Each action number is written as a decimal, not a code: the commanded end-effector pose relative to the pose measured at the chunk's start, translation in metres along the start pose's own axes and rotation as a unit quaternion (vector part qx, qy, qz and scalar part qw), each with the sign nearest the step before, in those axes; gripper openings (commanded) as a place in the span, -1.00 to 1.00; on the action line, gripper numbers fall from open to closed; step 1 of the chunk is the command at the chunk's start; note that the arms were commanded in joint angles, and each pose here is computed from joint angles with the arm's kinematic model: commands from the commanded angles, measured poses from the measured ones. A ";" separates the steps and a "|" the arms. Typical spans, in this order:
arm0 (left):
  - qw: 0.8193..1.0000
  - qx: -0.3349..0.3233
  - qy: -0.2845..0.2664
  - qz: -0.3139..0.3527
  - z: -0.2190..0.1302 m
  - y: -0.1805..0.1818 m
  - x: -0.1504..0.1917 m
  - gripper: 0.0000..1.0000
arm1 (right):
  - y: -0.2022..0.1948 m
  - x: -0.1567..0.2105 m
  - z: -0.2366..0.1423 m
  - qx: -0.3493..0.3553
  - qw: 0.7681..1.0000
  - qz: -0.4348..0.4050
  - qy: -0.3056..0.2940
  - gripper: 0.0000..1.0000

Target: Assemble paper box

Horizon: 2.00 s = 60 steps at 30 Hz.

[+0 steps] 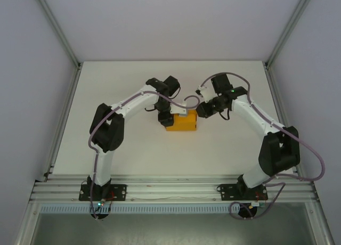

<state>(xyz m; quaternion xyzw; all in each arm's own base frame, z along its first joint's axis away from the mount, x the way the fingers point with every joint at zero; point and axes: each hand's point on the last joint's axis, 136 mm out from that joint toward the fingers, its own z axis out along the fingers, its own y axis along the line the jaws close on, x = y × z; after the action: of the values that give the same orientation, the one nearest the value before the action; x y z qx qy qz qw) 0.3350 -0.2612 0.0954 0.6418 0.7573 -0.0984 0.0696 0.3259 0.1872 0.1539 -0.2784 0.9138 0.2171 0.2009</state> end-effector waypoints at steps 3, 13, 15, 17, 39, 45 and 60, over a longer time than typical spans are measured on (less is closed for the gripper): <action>1.000 0.009 0.020 -0.014 0.009 -0.002 0.003 -0.26 | 0.006 -0.010 0.003 -0.008 1.000 0.020 -0.016 -0.83; 0.999 -0.008 0.007 -0.032 0.009 0.003 -0.009 -0.25 | 0.007 -0.034 -0.002 0.052 0.969 0.205 -0.130 -1.00; 0.999 -0.010 0.006 -0.032 0.010 0.002 -0.010 -0.25 | 0.009 -0.033 0.000 0.058 0.961 0.227 -0.144 -1.00; 0.999 -0.013 0.004 -0.032 0.011 0.002 -0.012 -0.24 | 0.013 -0.030 0.004 0.067 0.963 0.209 -0.155 -1.00; 0.998 -0.039 -0.006 -0.054 0.008 0.012 -0.017 -0.08 | 0.009 0.038 0.060 0.177 0.969 0.036 -0.167 -1.00; 0.996 -0.046 -0.034 -0.067 -0.001 0.013 -0.027 0.09 | 0.010 0.049 0.073 0.178 0.968 -0.013 -0.174 -1.00; 0.976 -0.132 -0.089 -0.151 -0.042 0.016 -0.017 0.61 | -0.010 0.040 0.072 0.247 0.960 0.017 -0.133 -1.00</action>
<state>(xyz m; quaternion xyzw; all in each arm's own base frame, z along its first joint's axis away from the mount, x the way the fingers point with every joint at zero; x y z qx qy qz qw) 0.3472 -0.2684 0.1143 0.5315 0.8290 -0.0762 0.1563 0.3449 0.2236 0.1349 -0.1498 0.8581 0.0921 0.4824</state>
